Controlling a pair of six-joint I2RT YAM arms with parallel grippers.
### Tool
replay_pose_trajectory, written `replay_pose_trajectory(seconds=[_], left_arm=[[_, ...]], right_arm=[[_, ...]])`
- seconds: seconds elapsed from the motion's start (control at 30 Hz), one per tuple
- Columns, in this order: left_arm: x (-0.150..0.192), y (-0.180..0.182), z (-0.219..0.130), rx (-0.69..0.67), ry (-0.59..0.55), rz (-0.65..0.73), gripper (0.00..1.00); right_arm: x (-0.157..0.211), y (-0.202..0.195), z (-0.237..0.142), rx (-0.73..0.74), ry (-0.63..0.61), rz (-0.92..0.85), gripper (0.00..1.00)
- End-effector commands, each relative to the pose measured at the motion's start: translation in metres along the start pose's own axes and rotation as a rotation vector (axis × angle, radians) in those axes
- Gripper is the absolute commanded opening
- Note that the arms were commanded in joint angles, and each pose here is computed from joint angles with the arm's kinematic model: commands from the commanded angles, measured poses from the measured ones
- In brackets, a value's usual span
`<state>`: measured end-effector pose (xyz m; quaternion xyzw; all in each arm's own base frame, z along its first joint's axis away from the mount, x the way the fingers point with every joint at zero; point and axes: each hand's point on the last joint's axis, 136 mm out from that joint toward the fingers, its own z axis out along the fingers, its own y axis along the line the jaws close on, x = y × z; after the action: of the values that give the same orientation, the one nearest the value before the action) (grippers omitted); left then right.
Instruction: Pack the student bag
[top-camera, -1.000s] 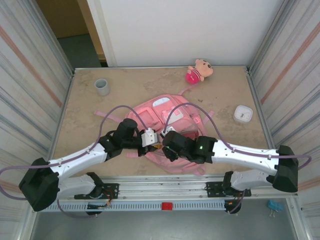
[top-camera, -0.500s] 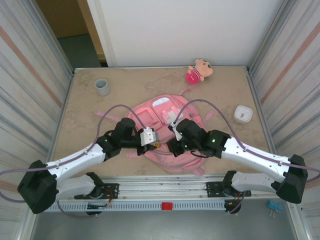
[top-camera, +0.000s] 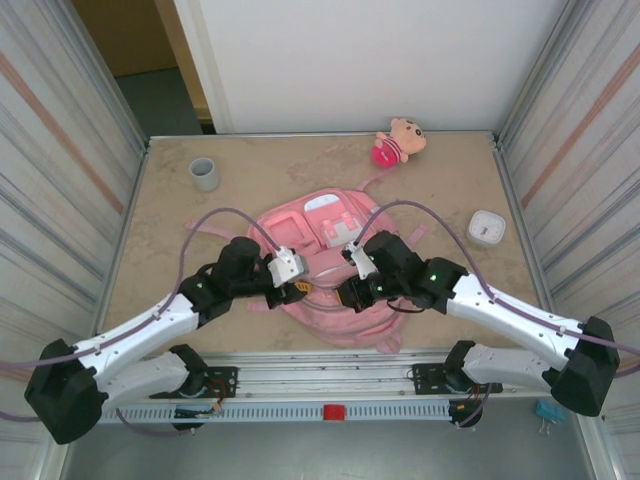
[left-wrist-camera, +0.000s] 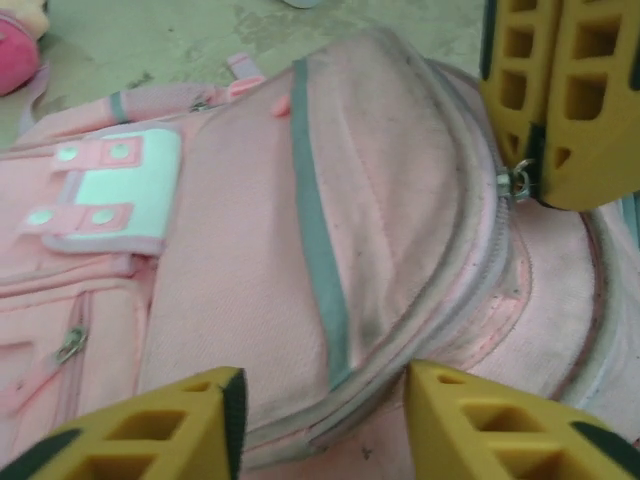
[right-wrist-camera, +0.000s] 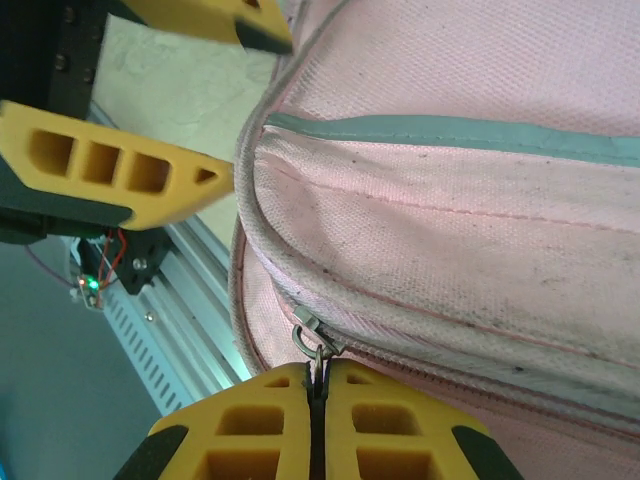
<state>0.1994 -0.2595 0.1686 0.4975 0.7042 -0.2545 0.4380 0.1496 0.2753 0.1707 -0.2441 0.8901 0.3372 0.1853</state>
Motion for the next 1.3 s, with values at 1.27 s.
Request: replay_pose_trajectory(seconds=[1.27], left_arm=[[0.067,0.143,-0.031,-0.612,-0.039,-1.325,0.44]], right_arm=[[-0.056,0.064,0.090,-0.008,-0.128,0.065,0.00]])
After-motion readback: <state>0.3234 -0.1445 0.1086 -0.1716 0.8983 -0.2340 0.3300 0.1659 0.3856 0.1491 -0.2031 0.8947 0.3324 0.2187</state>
